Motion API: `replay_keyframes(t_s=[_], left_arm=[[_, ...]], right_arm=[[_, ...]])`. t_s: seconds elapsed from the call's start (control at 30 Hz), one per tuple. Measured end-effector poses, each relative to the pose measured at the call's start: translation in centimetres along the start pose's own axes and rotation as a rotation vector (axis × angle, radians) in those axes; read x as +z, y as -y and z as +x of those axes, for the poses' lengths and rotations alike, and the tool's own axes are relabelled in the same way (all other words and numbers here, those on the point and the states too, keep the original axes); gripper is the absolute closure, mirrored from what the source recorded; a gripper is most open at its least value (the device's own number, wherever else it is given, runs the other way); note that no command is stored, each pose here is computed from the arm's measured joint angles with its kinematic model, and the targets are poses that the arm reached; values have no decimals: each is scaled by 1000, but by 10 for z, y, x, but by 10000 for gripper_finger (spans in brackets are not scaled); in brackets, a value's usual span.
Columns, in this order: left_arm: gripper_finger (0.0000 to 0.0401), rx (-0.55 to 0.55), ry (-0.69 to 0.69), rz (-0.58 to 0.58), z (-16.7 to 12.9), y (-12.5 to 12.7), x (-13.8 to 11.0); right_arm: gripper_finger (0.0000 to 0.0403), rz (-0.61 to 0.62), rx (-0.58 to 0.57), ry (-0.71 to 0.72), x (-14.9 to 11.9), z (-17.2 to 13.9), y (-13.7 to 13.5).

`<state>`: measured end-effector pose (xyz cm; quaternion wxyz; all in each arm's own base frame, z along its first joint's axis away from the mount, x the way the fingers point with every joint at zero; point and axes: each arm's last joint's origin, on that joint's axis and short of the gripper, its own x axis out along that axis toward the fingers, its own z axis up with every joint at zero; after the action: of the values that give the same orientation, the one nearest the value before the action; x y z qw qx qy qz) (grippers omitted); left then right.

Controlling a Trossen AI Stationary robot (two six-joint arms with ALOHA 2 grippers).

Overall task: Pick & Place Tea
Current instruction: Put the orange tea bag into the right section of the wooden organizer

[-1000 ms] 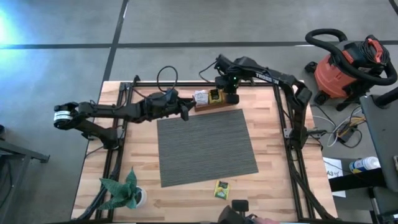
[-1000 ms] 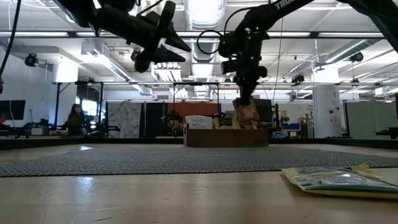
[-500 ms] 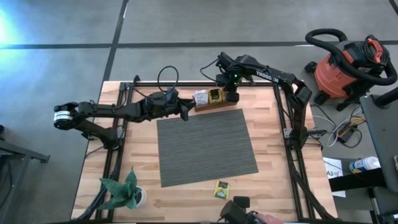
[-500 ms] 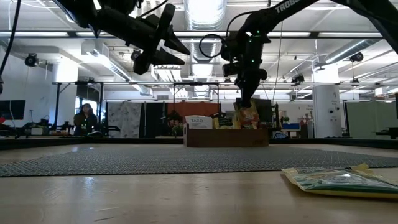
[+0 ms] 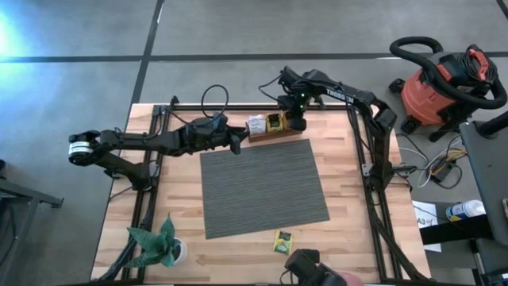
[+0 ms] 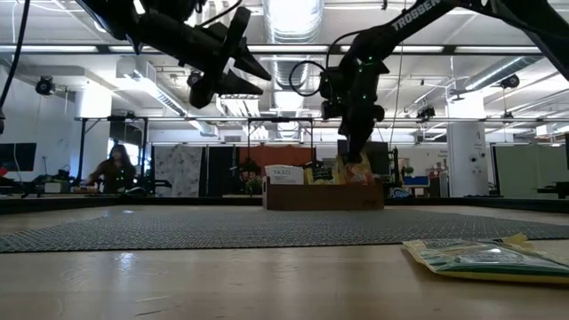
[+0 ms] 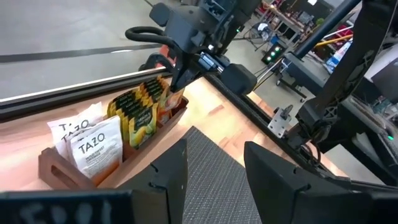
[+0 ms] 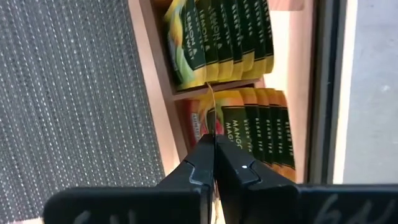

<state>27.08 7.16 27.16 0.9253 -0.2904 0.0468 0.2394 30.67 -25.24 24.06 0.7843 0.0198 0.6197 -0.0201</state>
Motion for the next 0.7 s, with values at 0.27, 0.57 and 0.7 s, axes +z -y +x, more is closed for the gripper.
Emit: replay_keyframes(t_s=[0.27,0.57,0.7], left_arm=[[250,7,-9,2,0,-1,-1],[250,11,-14,3,0,-1,-1],[250,12,-15,4,0,-1,-2]], right_arm=[[394,-7,9,24,-3,8,4],[394,11,25,38,-11,13,12],[394,6,22,42,-13,15,14]])
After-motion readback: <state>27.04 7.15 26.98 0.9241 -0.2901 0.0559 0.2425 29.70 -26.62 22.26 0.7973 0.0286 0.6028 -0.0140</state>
